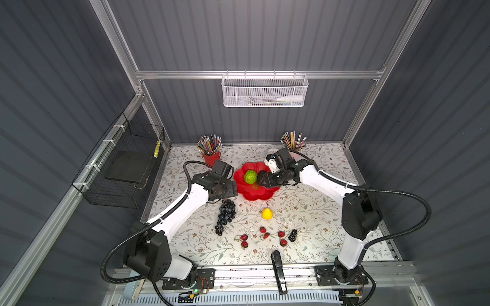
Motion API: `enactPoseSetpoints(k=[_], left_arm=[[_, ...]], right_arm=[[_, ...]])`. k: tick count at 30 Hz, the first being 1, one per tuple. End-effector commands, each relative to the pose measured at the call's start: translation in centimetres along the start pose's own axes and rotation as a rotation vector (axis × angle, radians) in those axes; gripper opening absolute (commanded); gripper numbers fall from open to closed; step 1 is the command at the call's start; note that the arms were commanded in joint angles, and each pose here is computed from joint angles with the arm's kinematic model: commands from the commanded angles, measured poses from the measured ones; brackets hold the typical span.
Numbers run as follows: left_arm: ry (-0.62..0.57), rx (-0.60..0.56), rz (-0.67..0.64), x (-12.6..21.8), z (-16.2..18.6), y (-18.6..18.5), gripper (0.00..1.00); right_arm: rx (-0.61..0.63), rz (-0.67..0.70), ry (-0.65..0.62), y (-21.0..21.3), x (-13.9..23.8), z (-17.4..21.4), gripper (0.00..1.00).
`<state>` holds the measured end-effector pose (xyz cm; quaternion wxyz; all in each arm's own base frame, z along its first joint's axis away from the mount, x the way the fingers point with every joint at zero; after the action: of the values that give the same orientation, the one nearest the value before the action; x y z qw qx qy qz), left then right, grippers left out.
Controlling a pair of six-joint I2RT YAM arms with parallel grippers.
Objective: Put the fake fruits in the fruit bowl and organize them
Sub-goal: 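Lift the purple fig with the right gripper and lower it into the bowl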
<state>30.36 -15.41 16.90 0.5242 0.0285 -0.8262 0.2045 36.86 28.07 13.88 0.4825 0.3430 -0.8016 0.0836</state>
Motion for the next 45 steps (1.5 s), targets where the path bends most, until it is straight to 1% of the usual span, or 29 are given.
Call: enactPoseSetpoints(k=[1,7,14,20,24,28,33,35,37,39,41,45], left_arm=[[-0.009,0.021,-0.019,0.5,0.1,0.8,0.88],[-0.011,0.033,-0.022,0.3,0.4,1.1,0.88],[-0.016,0.036,-0.025,0.2,0.4,1.2,0.88],[-0.016,0.036,-0.028,0.1,0.3,1.2,0.88],[-0.016,0.037,-0.023,0.2,0.2,1.0,0.88],[-0.016,0.041,-0.008,0.3,0.1,0.7,0.88],[-0.021,0.035,-0.006,0.7,-0.1,0.5,0.89],[-0.025,0.033,-0.006,0.9,-0.2,0.5,0.88],[-0.023,0.030,-0.002,1.0,-0.3,0.4,0.89],[-0.013,0.022,0.002,1.0,-0.2,0.2,0.90],[0.004,0.013,0.012,1.2,0.0,0.0,0.94],[0.033,0.009,0.038,1.0,0.4,-0.5,0.95]], right_arm=[[0.012,-0.040,0.001,0.8,-1.0,-0.6,0.50],[0.010,-0.051,0.043,0.7,-3.5,0.0,0.50],[0.026,-0.036,0.087,0.1,-5.2,1.0,0.51],[0.033,-0.023,0.099,-0.3,-6.2,1.1,0.52],[0.032,-0.013,0.093,-0.6,-6.8,0.9,0.54],[0.028,-0.012,0.092,-0.7,-7.4,0.7,0.58],[0.032,-0.009,0.100,-0.9,-8.2,0.9,0.59],[0.036,-0.007,0.097,-0.9,-8.2,0.8,0.62],[0.037,-0.002,0.098,-1.0,-8.0,0.7,0.67],[0.042,0.004,0.090,-0.9,-7.5,0.4,0.69],[0.053,0.019,0.070,-1.0,-6.6,0.0,0.71],[0.087,0.050,0.027,-0.9,-4.5,-1.2,0.76]])
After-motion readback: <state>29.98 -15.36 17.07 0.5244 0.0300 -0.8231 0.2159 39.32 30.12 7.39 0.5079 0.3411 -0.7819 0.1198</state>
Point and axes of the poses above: each gripper's point midway between its finger pads, its own x axis back along the fingers, its own y axis along the line the jaws close on, z = x × y, the point moved 2 cm from there along x, back along the fingers, and after that the axes turned 15 degrees about x, right-handed, at the moved point
